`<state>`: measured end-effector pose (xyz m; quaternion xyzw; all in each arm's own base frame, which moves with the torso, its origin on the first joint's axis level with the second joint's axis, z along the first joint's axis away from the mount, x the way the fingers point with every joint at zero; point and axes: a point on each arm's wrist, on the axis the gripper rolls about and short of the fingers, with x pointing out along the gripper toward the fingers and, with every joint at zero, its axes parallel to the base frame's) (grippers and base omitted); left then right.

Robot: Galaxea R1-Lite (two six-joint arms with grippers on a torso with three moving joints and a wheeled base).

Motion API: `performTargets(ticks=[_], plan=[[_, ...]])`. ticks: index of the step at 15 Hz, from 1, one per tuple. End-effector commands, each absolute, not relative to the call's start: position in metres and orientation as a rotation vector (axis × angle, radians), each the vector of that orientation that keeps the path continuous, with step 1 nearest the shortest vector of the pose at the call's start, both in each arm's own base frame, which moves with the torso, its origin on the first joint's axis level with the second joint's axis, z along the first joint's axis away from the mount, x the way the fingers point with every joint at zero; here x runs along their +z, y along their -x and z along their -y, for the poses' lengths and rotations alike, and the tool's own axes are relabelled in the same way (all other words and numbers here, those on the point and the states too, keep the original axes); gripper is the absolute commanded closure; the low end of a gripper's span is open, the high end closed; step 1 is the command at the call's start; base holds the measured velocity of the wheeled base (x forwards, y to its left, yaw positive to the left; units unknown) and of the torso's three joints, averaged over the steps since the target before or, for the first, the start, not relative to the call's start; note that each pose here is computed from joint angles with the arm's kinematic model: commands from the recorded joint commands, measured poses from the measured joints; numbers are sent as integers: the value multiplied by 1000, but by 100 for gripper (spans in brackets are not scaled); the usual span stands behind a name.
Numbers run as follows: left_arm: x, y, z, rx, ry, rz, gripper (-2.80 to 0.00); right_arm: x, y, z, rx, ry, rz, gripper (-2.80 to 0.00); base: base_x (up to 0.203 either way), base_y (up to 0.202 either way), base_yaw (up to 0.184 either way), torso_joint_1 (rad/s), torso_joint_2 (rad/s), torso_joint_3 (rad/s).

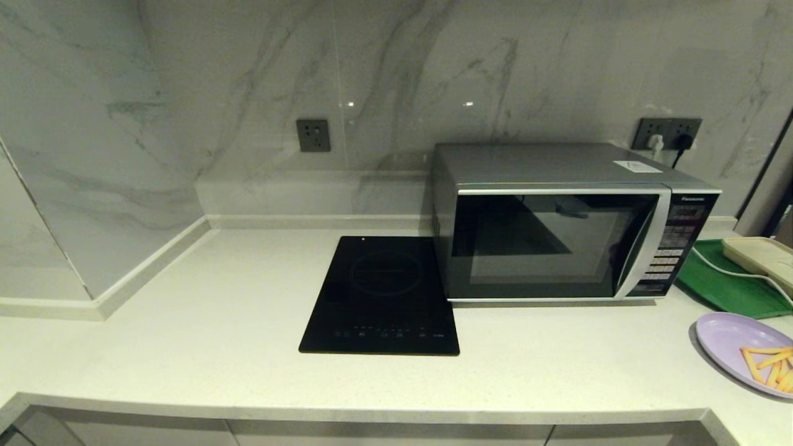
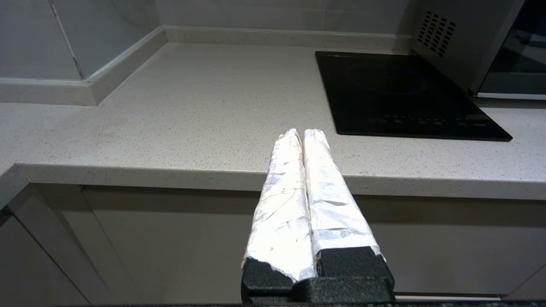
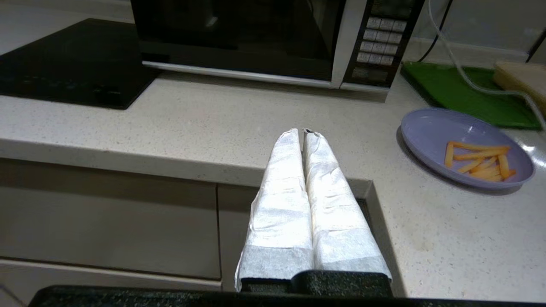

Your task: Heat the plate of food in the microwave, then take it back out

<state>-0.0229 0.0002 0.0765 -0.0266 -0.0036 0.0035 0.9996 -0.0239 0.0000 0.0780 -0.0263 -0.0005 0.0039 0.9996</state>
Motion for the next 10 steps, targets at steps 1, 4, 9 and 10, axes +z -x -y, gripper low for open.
performTargets(ticks=[1, 4, 9, 10], plan=[[77, 23, 0, 7, 54, 8, 0, 76, 24, 0, 6, 34, -17, 0, 0, 0, 0, 0, 0, 0], [77, 23, 0, 7, 54, 8, 0, 76, 24, 0, 8, 29, -14, 0, 0, 0, 0, 0, 0, 0], [77, 23, 0, 7, 54, 8, 0, 76, 24, 0, 2, 5, -14, 0, 0, 0, 0, 0, 0, 0], [77, 23, 0, 7, 54, 8, 0, 76, 24, 0, 1, 5, -14, 0, 0, 0, 0, 0, 0, 0]])
